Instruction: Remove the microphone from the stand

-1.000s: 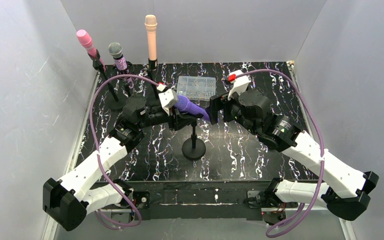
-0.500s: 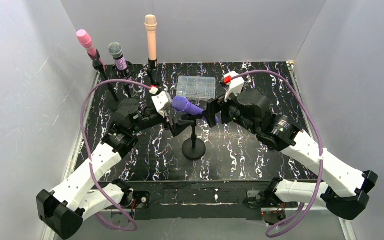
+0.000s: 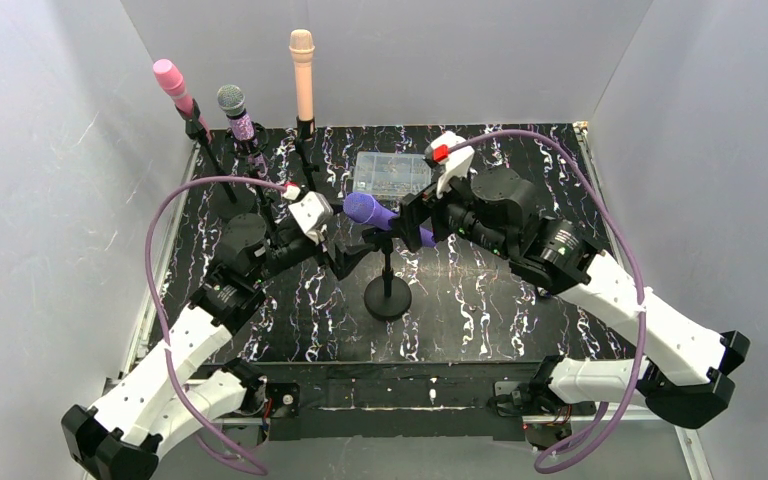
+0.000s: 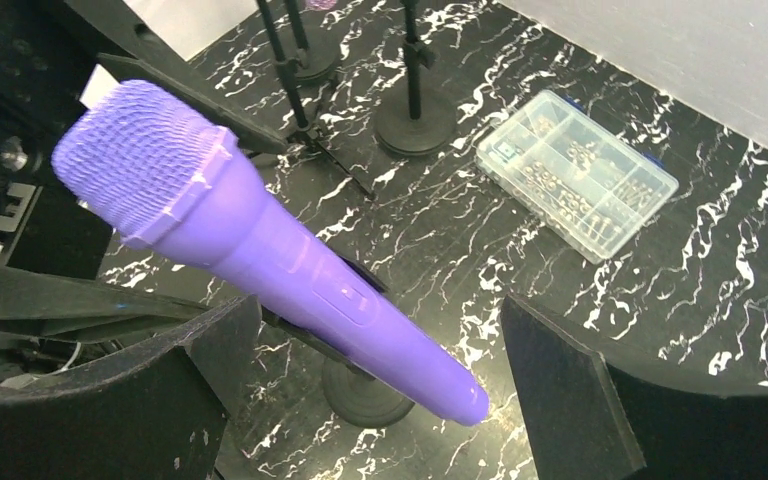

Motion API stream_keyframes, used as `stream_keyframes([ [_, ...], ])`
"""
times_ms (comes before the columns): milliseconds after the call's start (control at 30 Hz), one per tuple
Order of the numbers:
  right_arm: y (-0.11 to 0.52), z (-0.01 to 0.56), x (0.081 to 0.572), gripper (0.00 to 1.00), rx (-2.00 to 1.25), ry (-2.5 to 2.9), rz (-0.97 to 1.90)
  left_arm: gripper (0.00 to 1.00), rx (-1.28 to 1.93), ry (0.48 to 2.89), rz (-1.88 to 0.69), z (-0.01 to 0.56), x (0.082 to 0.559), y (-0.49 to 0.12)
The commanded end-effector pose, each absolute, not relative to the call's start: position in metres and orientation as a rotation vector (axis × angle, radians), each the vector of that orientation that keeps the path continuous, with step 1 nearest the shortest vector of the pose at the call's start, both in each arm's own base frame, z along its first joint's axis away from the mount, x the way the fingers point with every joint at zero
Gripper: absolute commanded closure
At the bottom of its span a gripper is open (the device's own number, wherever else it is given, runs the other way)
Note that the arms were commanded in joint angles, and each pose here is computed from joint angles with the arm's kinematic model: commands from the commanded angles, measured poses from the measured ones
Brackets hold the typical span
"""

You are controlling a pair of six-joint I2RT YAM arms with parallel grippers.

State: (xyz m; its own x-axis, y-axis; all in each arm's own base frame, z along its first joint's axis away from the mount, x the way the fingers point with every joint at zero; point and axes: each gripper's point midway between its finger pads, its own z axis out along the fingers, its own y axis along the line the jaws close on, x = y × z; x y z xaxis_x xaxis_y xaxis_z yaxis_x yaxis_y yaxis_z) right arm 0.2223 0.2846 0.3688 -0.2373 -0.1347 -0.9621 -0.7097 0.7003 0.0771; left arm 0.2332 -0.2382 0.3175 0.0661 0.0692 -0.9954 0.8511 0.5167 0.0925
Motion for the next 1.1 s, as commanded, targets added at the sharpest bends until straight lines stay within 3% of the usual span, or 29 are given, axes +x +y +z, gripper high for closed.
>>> stream_keyframes([
  [0,0.301,0.396,0.215,0.00,-0.728,1.657,0.640,0.02,0.784,1.430,-0.676,0.312,0.231,-0.222],
  [333,0.329,0.393,0.197,0.00,-0.768,1.615,0.537,0.02,0.716,1.450,-0.678,0.297,0.216,-0.206],
  [667,0.348,0.396,0.195,0.00,-0.729,1.464,0.246,0.02,0.737,1.401,-0.716,0.295,0.214,-0.213],
  [1067,0.352,0.386,0.205,0.12,-0.735,1.456,0.137,0.03,0.804,1.245,-0.770,0.297,0.216,-0.233],
])
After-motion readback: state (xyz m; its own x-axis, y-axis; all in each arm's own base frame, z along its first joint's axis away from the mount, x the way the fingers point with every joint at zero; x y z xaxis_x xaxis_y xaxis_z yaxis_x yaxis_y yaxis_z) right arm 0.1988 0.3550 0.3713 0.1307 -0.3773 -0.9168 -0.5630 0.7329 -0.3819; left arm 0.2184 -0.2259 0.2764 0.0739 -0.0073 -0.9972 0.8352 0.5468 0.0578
